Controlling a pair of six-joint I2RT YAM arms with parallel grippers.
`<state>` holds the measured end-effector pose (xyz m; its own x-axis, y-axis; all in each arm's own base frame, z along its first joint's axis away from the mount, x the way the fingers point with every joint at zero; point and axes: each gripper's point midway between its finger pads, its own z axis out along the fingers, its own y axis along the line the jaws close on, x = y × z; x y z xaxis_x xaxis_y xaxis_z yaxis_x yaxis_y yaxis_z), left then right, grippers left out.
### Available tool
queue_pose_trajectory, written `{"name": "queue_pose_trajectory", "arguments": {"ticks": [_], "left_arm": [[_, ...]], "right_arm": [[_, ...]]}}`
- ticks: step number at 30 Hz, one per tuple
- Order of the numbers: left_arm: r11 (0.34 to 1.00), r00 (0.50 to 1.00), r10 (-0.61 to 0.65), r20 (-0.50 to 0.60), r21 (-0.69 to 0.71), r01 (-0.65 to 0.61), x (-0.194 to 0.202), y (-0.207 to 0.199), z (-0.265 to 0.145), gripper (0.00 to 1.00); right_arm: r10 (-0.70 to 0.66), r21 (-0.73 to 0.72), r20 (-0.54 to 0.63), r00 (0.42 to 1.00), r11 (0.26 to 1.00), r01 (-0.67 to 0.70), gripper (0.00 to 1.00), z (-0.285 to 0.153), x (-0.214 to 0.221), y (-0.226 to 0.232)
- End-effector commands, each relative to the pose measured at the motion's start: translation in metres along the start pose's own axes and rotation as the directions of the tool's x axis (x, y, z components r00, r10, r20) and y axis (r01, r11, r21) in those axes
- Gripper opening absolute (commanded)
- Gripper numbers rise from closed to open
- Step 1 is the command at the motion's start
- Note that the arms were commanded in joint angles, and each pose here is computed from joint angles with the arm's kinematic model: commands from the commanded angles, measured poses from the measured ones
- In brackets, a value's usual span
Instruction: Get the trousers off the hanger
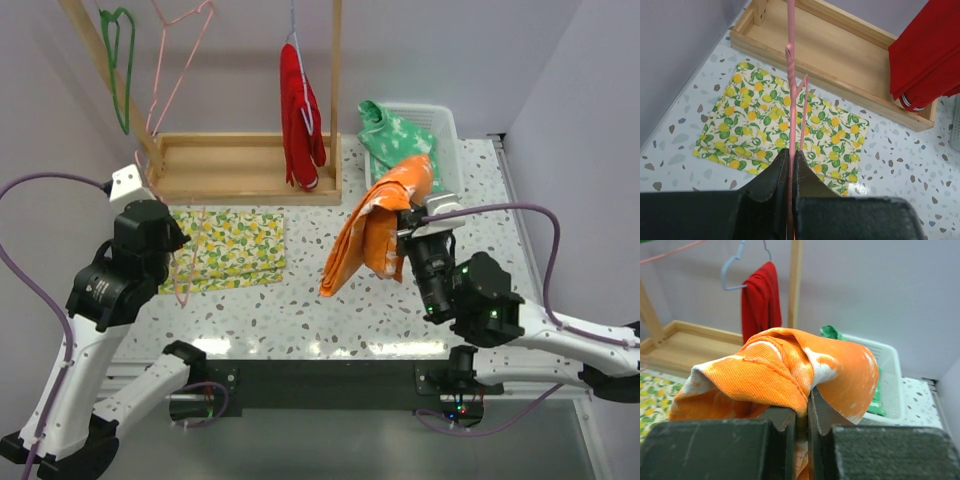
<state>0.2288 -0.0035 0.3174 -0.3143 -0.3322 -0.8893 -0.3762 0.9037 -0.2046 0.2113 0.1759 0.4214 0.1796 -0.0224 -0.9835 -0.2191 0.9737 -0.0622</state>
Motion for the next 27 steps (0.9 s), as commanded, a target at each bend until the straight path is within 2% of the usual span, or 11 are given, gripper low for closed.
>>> {"name": "queue_pose_trajectory", "arguments": {"ticks": [1,2,6,8,13,18,24,25,26,27], "left_arm": [[0.994,0.997,-0.02,0.081,0.107,0.012,-0.035,-0.026,-0.006,0.0],[0.993,0.996,-0.021,0.087,0.117,0.011,-0.04,-0.03,-0.006,0.0],[0.988,0.993,-0.017,0.114,0.156,-0.001,-0.053,-0.043,-0.005,0.0],[0.987,0.993,-0.002,0.119,0.162,-0.017,-0.057,-0.049,-0.002,0.0],[0.984,0.987,-0.006,0.159,0.179,-0.023,-0.07,-0.061,0.005,0.0],[0.984,0.982,-0.007,0.188,0.175,-0.027,-0.082,-0.074,0.017,0.0],[0.974,0.982,-0.025,0.189,0.228,-0.019,-0.085,-0.095,0.026,0.0],[0.974,0.983,-0.019,0.182,0.226,-0.023,-0.083,-0.096,0.028,0.0],[0.974,0.982,-0.019,0.187,0.224,-0.024,-0.085,-0.095,0.027,0.0],[0.975,0.981,-0.016,0.191,0.221,-0.028,-0.086,-0.095,0.027,0.0]], "right_arm": [[0.096,0.198,0.087,0.992,0.974,-0.112,0.0,0.007,-0.027,-0.027],[0.05,0.247,0.069,0.996,0.967,-0.065,0.0,0.013,-0.02,-0.028],[0.086,0.423,0.03,0.996,0.902,-0.091,0.0,0.03,-0.005,-0.052],[0.131,0.485,0.05,0.99,0.863,-0.139,0.0,0.038,-0.003,-0.068],[0.03,0.564,-0.011,0.999,0.825,-0.019,0.0,0.068,0.016,-0.092],[-0.078,0.557,-0.034,0.996,0.826,0.084,0.0,0.119,0.023,-0.105],[-0.055,0.642,-0.114,0.992,0.758,0.116,0.0,0.201,0.09,-0.121],[-0.045,0.659,-0.091,0.995,0.747,0.093,0.0,0.215,0.084,-0.123],[-0.075,0.658,-0.163,0.984,0.735,0.165,0.0,0.238,0.122,-0.121],[-0.083,0.67,-0.183,0.98,0.719,0.186,0.0,0.247,0.131,-0.121]]}}
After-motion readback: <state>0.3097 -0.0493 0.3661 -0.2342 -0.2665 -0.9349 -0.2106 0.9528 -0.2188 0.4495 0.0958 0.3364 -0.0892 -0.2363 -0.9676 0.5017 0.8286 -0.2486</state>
